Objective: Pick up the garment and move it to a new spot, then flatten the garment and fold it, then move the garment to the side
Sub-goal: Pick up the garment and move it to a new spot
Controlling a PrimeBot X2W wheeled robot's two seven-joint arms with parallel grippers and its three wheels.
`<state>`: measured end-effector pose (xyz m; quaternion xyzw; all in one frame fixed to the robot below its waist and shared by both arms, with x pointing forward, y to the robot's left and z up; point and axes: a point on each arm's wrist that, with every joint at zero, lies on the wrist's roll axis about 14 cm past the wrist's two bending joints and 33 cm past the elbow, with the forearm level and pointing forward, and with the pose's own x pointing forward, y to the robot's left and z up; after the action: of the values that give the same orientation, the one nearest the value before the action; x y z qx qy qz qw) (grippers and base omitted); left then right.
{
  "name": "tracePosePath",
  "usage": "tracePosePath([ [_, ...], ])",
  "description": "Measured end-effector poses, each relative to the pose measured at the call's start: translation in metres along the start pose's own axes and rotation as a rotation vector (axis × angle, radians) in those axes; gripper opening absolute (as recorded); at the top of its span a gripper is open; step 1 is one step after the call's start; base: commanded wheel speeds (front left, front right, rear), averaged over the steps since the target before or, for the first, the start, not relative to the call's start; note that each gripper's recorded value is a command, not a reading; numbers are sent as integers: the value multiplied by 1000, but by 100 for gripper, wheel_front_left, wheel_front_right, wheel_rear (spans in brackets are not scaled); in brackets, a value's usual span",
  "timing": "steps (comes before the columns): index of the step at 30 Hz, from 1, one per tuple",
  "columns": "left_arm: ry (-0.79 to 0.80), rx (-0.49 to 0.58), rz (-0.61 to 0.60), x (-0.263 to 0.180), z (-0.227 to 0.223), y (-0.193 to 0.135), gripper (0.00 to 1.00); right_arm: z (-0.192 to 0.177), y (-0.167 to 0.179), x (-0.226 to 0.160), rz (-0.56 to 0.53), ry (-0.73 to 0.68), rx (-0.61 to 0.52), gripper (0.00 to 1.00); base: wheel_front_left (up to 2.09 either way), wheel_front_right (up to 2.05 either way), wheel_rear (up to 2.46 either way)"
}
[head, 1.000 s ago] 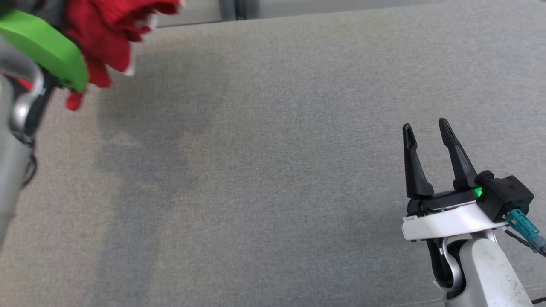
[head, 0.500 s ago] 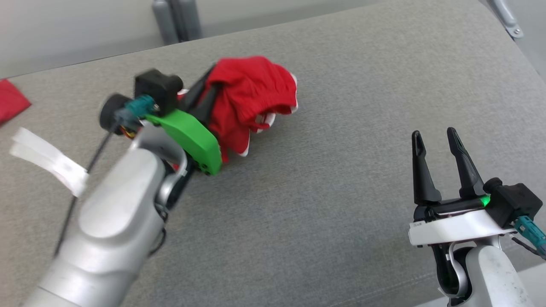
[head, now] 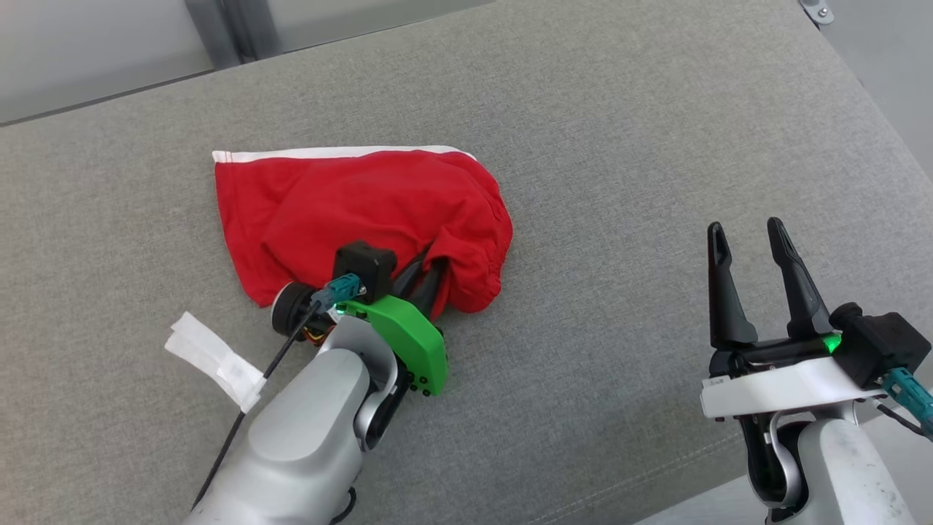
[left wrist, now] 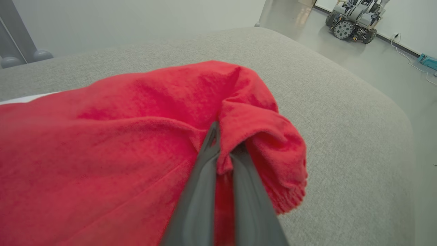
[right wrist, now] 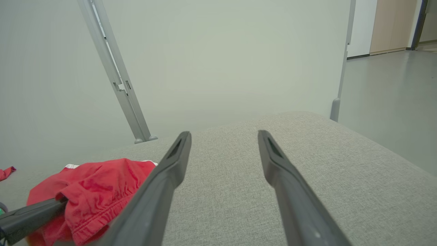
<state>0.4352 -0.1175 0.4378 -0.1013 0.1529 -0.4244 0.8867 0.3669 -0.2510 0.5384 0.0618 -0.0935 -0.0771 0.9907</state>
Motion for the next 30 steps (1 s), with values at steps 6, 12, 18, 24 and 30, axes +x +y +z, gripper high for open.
tracePosePath([
  [6,3,-51,-23,-19,-11,-19,100,4,13,1,40,-17,13,100,0,0,0],
  [12,-60,-66,20,-40,-1,-21,100,8,22,-2,68,-29,18,100,0,0,0],
  [18,-160,-51,153,-72,23,4,100,15,34,-8,106,-50,20,100,0,0,0],
  [24,-319,-19,324,-119,63,33,100,24,48,-12,149,-77,24,100,0,0,0],
  [30,-411,14,500,-174,73,56,100,28,61,-13,190,-89,28,100,0,0,0],
])
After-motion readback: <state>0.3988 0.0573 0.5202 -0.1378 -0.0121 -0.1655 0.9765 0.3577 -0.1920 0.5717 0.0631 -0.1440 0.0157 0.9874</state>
